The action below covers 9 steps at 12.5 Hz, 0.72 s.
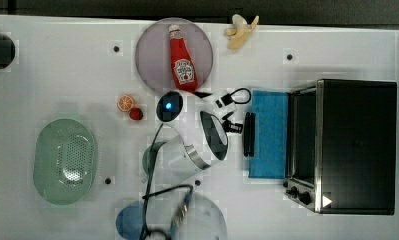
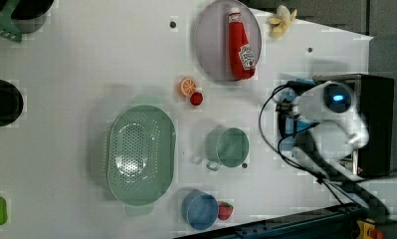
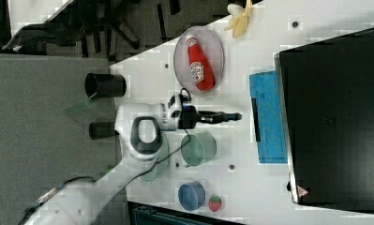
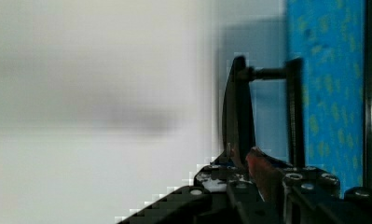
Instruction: Flap open oven.
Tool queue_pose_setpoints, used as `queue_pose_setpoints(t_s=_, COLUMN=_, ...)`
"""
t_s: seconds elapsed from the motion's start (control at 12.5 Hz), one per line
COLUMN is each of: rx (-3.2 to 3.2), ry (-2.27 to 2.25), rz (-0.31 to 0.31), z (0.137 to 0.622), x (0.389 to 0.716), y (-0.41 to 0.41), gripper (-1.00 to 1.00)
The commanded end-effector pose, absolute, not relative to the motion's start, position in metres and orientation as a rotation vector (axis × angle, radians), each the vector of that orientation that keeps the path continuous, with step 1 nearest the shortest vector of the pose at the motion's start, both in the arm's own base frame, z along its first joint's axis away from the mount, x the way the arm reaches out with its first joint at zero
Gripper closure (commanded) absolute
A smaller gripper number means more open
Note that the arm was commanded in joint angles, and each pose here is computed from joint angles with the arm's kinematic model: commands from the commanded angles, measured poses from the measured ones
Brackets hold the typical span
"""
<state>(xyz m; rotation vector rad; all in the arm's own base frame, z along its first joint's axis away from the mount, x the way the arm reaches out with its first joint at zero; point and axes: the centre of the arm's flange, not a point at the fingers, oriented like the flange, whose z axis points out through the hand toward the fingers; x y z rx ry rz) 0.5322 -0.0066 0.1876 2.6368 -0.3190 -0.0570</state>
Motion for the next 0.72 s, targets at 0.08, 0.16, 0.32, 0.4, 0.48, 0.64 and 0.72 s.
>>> queue_pose_setpoints(t_s=0.08, rx=2.730, ry=-0.637, rz=0.168, z=0.284, x=0.559, y=-0.010, gripper=0.65)
queue_pose_setpoints(t_s=0.16, rx=2.762, ry=-0.739, rz=0.183, z=0.306, x=0.559, y=-0.012, gripper=0.65)
queue_pose_setpoints(t_s=0.32, rx=2.809, ry=-0.922, rz=0.168, z=0.347, x=0.554, y=-0.016, gripper=0.65)
queue_pose_setpoints(t_s=0.4, rx=2.825, ry=-0.995, rz=0.142, z=0.366, x=0.550, y=-0.017, gripper=0.65)
queue_pose_setpoints(t_s=0.48, rx=2.841, ry=-1.059, rz=0.116, z=0.384, x=0.546, y=-0.019, gripper=0.65)
queue_pose_setpoints(t_s=0.64, rx=2.877, ry=-1.153, rz=0.097, z=0.423, x=0.540, y=-0.019, gripper=0.65)
queue_pose_setpoints(t_s=0.72, rx=2.890, ry=-1.193, rz=0.101, z=0.443, x=0.537, y=-0.020, gripper=0.65)
